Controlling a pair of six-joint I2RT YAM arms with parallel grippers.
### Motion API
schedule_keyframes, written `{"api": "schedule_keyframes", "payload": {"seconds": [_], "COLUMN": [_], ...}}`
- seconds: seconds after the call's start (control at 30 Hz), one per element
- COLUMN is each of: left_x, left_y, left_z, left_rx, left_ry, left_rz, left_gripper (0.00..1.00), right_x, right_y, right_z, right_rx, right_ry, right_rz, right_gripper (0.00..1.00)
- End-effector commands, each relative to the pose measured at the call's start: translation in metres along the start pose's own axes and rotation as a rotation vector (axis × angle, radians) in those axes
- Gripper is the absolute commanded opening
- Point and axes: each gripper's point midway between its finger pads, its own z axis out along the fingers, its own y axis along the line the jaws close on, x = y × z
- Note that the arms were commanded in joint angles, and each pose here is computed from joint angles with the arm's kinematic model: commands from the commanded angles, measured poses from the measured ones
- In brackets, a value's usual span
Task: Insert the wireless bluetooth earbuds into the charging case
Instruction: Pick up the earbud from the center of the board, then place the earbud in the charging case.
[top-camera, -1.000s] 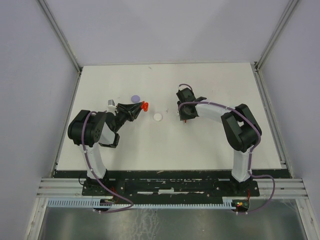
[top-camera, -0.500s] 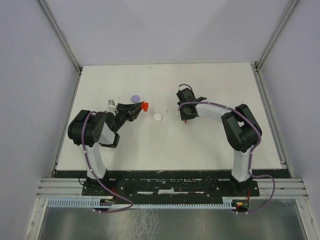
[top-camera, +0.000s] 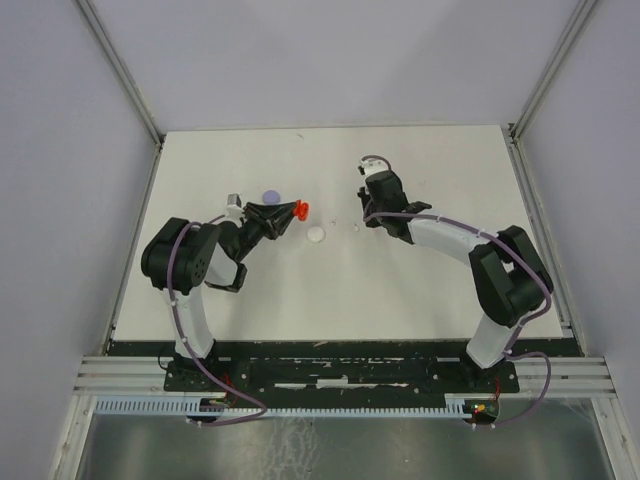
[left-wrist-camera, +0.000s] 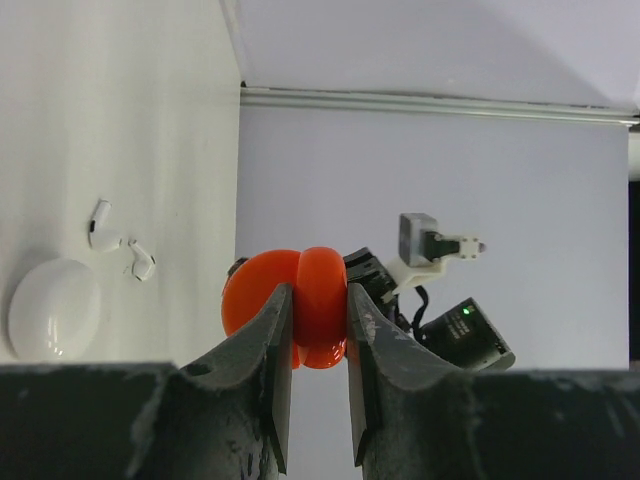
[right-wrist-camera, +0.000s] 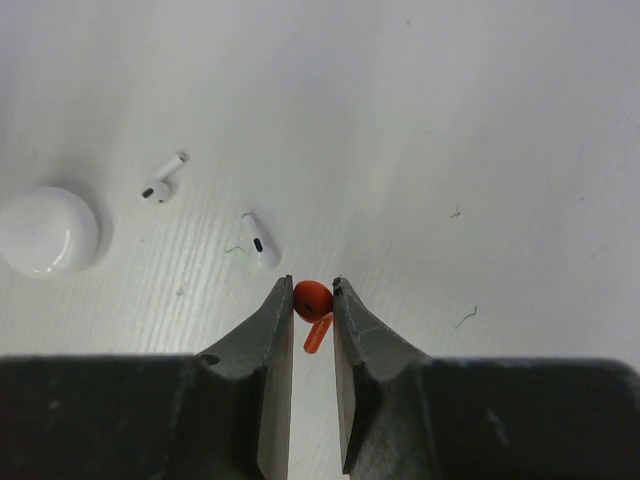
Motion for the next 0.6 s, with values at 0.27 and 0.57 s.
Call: {"api": "schedule_keyframes", "payload": {"seconds": [0.27, 0.57], "left_x": [0.044, 0.051], "left_y": [-0.045, -0.039], "left_z": [0.020, 0.025], "left_rx": [0.177, 0.161], "left_ry": [0.142, 0.172], "left_rz": [-0.005, -0.039], "left_gripper": [0.03, 0.03], "right_x": [-0.122, -0.142], "right_y": [0.031, 0.060], "right_z": [-0.070, -0.113], "right_rx": [-0.239, -0.422], "right_ry": [-0.715, -1.139], "right_rz": [-0.066, -0.140], "right_gripper": [0.07, 0.02]}}
